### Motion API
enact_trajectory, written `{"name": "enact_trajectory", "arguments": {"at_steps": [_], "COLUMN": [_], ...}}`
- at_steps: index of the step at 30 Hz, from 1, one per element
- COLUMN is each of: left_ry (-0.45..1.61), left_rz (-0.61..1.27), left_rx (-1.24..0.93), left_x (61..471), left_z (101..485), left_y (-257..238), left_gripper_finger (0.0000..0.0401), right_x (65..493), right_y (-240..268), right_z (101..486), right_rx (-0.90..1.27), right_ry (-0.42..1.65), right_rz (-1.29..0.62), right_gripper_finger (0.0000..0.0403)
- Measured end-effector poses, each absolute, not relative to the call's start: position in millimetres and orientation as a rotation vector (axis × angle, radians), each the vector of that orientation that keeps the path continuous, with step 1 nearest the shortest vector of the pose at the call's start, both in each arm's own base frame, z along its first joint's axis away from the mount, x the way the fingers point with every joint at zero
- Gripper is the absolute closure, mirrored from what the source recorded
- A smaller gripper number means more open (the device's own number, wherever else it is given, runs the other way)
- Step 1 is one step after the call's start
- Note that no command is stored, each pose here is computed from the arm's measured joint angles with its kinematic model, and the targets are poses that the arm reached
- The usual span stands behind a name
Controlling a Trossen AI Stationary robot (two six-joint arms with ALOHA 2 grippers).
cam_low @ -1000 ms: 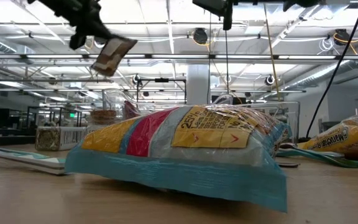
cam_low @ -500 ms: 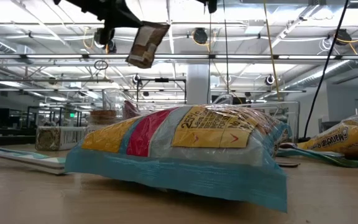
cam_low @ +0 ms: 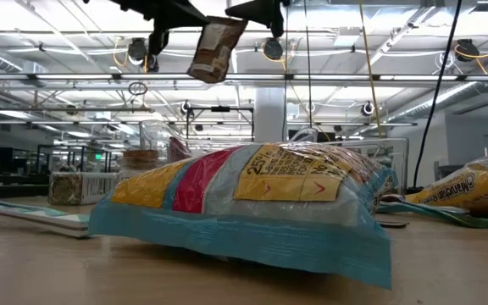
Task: Pick & Place Food Item
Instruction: Put the orange seasoning pack into the top right transparent bin
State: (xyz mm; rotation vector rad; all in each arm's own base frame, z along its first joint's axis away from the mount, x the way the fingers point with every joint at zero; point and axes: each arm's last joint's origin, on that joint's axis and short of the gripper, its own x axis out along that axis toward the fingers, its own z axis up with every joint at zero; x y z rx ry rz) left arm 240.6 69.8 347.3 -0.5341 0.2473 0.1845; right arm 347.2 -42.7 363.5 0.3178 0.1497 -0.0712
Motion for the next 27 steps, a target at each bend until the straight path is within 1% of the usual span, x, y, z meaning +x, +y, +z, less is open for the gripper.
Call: {"name": "enact_trajectory", "arguments": {"at_steps": [4, 18, 22, 27], "left_ry": [0.25, 0.214, 0.198, 0.2], "left_rz": [0.164, 0.149, 0.145, 0.144], "left_rx": [-0.517, -0.497, -0.492, -0.491], "left_x": [242.1, 244.9, 245.2, 245.2], "left_z": [347.7, 351.4, 352.9, 352.6], "left_y": [65.0, 58.5, 58.6, 58.6], "left_gripper_finger": [0.0401, 0.0401, 0.0401, 0.0401], "right_x": [347.0, 345.5, 345.4, 345.4], "right_y": [-44.3, -44.5, -44.5, -44.4], "right_z": [363.2, 355.2, 354.8, 355.1], "right_rx": [0.309, 0.318, 0.319, 0.318], "right_ry": [0.145, 0.224, 0.228, 0.225], "right_rz": [-0.126, -0.142, -0.143, -0.142], "right_gripper_finger": [0.0145, 0.0147, 0.0165, 0.021]}}
